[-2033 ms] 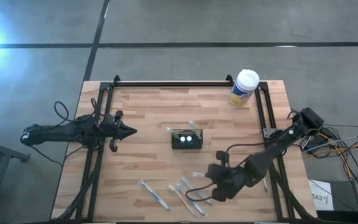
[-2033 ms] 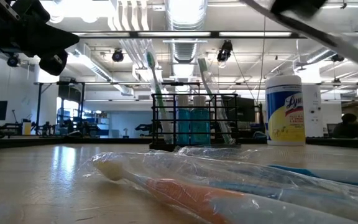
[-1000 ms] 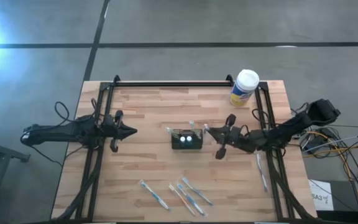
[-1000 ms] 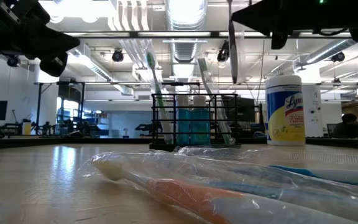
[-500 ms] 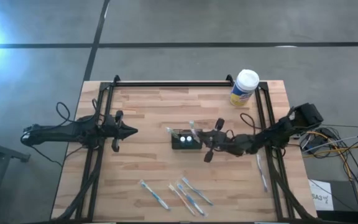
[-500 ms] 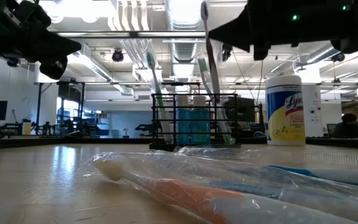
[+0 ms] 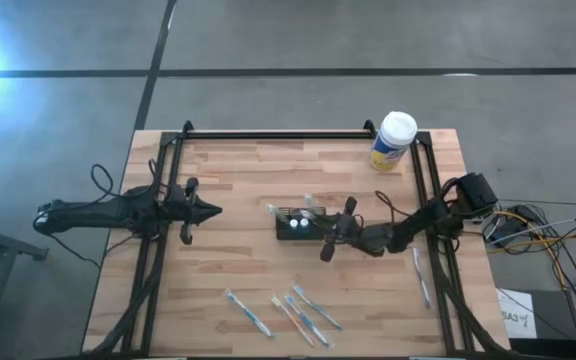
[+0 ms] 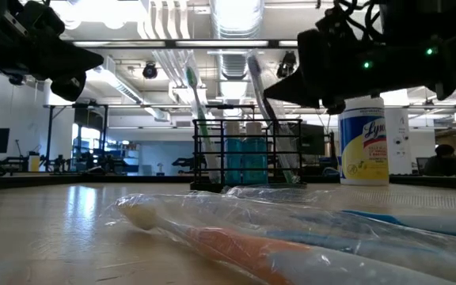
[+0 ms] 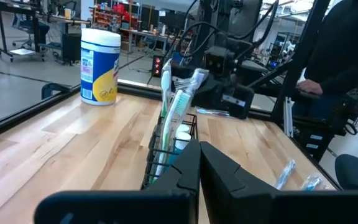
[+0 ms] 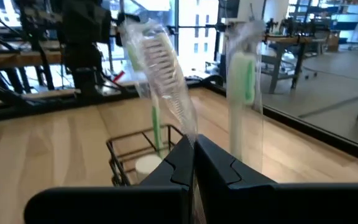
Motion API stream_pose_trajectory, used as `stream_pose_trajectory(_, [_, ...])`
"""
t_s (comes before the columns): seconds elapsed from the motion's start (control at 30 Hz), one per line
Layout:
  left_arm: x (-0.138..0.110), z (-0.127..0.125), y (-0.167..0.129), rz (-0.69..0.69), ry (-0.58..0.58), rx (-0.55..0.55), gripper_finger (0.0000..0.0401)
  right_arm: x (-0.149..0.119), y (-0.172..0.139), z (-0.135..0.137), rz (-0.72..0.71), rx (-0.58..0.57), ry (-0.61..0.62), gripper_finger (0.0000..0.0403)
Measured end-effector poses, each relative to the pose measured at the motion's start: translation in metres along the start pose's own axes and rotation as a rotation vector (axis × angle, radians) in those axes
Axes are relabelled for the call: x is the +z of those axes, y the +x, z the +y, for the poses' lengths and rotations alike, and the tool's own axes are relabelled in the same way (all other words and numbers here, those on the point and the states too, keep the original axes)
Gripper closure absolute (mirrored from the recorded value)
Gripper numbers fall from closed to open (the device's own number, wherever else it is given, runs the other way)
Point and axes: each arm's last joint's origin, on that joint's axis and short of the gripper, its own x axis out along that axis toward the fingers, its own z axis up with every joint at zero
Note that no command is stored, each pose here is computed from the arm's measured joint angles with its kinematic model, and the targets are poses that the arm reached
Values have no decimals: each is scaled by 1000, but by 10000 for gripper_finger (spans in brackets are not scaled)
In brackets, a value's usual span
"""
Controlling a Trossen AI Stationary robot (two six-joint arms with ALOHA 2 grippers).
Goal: Pick & Place toothbrushing station
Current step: Put the purple toothbrush into the black organizer
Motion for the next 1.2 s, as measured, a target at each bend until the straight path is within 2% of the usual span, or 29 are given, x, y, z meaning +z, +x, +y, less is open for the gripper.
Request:
stream_pose_trajectory(0.27, [0,0,0,0,1,-1,391,-14,2,0,30,-29,-10,395])
stream_pose_trajectory(0.7, [0,0,0,0,18,-3,391,-13,1,1,35,-19,-4,390])
stream_pose_trajectory(1.2, [0,0,0,0,28,-5,391,1,2,9,-1,34,44,255])
